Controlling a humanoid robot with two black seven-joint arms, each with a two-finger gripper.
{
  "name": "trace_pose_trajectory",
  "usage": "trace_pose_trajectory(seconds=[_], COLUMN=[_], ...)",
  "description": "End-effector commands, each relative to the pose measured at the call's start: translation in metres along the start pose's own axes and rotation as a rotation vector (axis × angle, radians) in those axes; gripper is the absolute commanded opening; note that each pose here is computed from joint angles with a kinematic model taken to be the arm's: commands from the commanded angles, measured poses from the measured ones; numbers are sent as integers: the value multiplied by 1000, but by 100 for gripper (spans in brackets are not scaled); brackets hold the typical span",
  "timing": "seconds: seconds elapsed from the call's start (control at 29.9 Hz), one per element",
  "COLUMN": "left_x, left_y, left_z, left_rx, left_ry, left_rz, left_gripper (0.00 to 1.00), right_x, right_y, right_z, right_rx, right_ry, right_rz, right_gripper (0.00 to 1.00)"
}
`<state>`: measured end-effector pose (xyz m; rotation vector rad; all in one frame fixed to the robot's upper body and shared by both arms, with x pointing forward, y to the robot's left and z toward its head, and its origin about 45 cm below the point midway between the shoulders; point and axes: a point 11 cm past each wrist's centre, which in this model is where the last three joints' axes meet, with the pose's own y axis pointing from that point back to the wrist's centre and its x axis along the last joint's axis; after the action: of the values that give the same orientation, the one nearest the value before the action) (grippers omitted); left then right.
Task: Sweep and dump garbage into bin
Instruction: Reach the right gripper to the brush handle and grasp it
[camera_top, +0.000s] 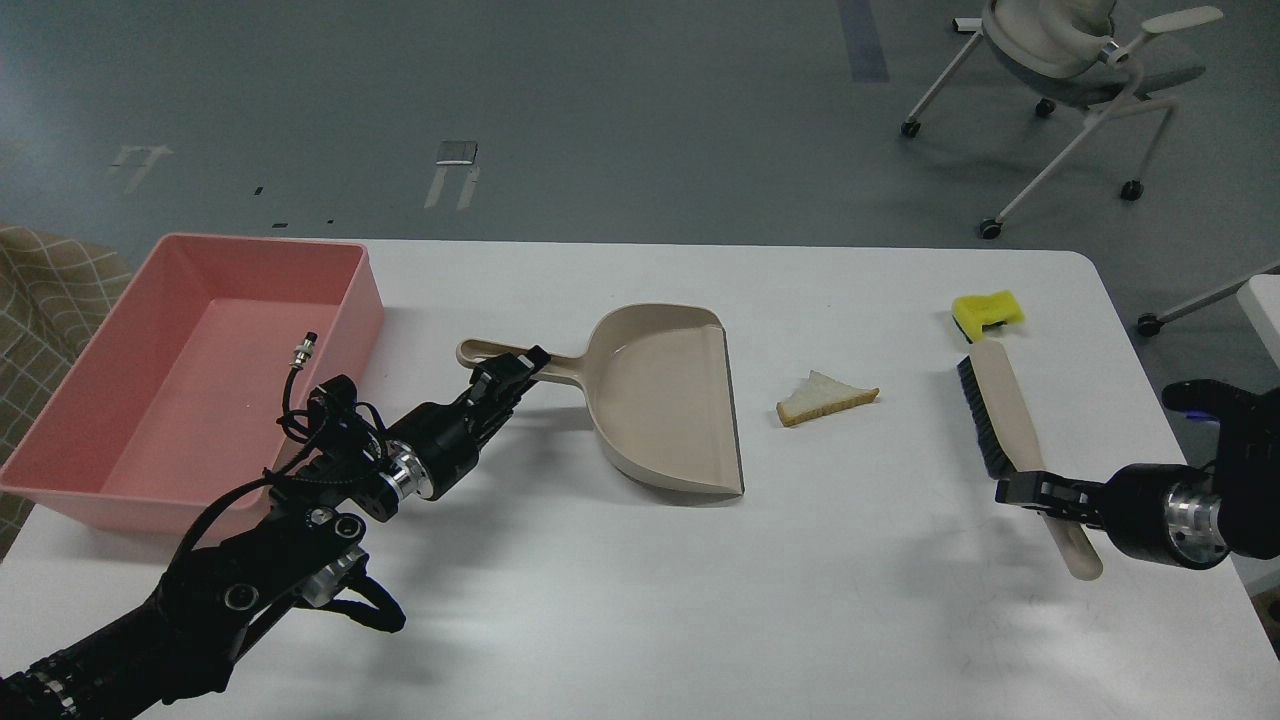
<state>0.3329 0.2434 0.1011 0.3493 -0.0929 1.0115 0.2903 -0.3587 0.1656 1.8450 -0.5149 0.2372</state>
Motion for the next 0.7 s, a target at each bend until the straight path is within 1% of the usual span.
trace_pose_trajectory(seconds=[0.0, 0.07, 0.1, 0.2, 0.37, 0.4, 0.47, 0.57, 0.67], left_x=[1, 1, 1, 1, 1, 1, 1, 2, 2], left_y=[0, 0, 0, 0, 1, 0, 0, 0, 0], left_z=[0, 1, 0, 0, 0, 0, 1, 1, 1], left_rx=[1, -1, 0, 0, 1, 0, -1, -1, -1], left_ry=[0, 0, 3, 3, 1, 3, 2, 1, 1], left_rz=[2, 2, 3, 3, 3, 3, 3, 4, 4], left_gripper=[22, 22, 22, 22, 23, 23, 23, 23, 23], right_x=[2, 2, 1, 1, 1, 1, 3, 14, 35], right_y=[1, 1, 1, 2, 2, 2, 5, 16, 31], right_z=[0, 1, 4, 6, 6, 5, 5, 4, 1], right_rx=[-1, -10, -28, -46, -44, -42, -42, -40, -26], right_ry=[1, 2, 1, 0, -1, 0, 6, 10, 5], right_rz=[4, 4, 4, 3, 2, 3, 7, 42, 112], right_gripper=[37, 28, 17, 5, 4, 1, 0, 0, 0])
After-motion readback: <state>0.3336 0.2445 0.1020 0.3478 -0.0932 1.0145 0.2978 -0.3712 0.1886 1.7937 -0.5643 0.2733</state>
